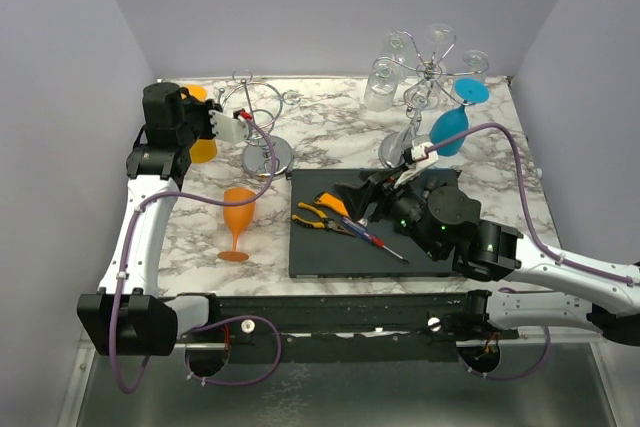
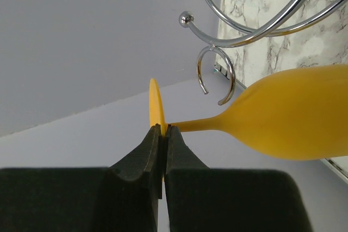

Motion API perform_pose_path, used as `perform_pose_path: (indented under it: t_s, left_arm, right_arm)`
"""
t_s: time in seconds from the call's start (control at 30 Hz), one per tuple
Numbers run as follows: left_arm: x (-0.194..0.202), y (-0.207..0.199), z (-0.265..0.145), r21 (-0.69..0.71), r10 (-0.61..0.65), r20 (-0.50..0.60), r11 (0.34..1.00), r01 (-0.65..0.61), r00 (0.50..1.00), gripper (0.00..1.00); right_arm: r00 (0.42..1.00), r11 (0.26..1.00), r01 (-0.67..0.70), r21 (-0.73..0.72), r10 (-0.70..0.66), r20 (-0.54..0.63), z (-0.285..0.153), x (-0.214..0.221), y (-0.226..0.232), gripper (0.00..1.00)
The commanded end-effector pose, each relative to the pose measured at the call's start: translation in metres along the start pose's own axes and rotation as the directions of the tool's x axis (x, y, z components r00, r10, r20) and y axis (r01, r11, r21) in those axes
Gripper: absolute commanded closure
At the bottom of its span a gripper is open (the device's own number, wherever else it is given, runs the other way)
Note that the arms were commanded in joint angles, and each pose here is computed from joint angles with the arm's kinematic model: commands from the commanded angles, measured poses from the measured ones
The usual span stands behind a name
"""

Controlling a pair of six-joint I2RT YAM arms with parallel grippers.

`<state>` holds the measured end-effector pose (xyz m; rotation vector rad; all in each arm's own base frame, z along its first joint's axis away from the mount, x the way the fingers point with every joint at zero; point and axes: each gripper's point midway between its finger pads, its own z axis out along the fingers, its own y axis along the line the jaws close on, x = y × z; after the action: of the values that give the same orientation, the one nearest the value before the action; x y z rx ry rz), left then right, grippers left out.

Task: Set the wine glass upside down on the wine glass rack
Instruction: Turn the wine glass upside down at the wine rack.

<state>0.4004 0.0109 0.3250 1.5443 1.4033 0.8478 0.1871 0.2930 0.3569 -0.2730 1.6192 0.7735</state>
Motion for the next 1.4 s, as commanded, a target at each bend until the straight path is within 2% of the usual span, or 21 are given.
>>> perform_pose_path:
  t_s: [0.0, 1.37]
  left_arm:
    - [-0.007, 0.006, 0.008, -0.037, 0.007, 0.056, 0.999, -0.005, 0.998, 1.0]
    - [-0.025, -0.012, 0.017, -0.011, -0.006, 0.16, 1.0, 0.008, 0.987, 1.0]
  right_arm:
    - [1.0, 0.999, 0.014, 0.032, -0.015, 0.014, 0.005, 0.004, -0.004, 0.31]
    - [1.0, 0.997, 0.021, 0.072, -0.022, 0.007, 0.008, 0.012, -0.012, 0.37]
